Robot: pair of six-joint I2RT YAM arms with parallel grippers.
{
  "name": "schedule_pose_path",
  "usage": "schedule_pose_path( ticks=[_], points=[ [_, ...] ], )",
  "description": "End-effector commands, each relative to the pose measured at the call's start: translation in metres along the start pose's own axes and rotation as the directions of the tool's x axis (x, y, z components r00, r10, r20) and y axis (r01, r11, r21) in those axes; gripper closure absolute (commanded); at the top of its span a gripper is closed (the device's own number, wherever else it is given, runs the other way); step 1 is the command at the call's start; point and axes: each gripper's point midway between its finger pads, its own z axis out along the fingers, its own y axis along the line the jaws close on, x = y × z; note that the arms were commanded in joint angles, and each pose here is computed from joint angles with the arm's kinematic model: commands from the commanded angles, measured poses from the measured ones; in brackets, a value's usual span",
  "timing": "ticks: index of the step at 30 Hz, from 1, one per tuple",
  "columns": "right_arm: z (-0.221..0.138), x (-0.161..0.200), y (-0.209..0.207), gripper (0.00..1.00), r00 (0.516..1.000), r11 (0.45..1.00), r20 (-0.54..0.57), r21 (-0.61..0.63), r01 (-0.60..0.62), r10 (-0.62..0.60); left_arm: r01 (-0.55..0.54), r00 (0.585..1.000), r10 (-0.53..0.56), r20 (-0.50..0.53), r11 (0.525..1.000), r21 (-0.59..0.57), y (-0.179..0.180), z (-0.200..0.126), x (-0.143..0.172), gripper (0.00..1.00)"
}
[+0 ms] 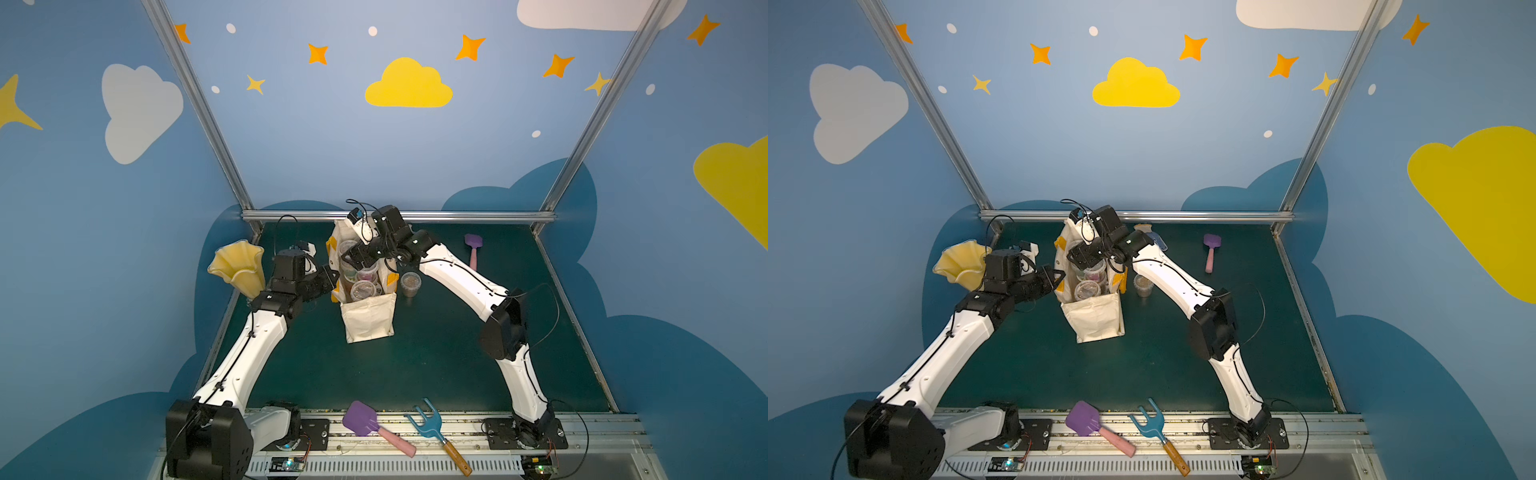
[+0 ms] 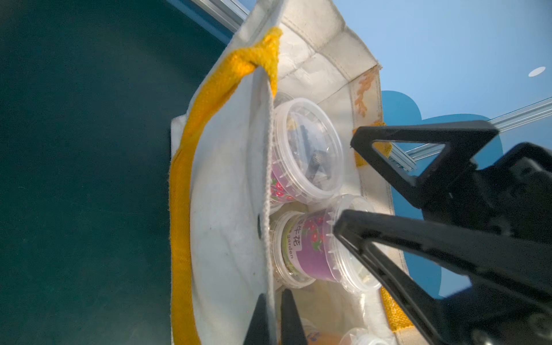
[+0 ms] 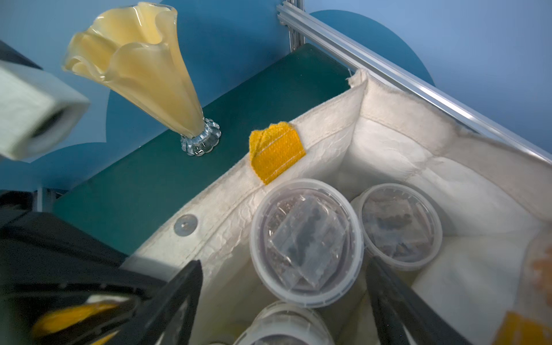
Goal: Take out the seed jars from the canvas bag
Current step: Pick up the seed jar from the canvas bag.
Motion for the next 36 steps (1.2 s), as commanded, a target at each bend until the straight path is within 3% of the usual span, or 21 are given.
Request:
schedule_pose_path(
  ticks=[1, 22, 36],
  points=[
    [0.008, 0.007, -0.004, 0.16, 0.999, 1.0, -0.032, 0.012, 0.001, 0.0, -0.008, 1.0, 0.009, -0.017, 0.999, 0.035, -0.007, -0.005, 0.006, 0.96],
    [0.038, 0.012, -0.014, 0.16, 0.999, 1.0, -0.025, 0.021, -0.021, 0.021, -0.008, 1.0, 0.008, -0.015, 0.999, 0.037, -0.007, -0.005, 0.006, 0.95],
    [0.035, 0.003, -0.015, 0.35, 0.999, 0.999, 0.02, 0.002, -0.032, 0.032, -0.007, 1.0, 0.008, -0.016, 0.999, 0.034, -0.006, -0.004, 0.007, 0.95]
  ],
)
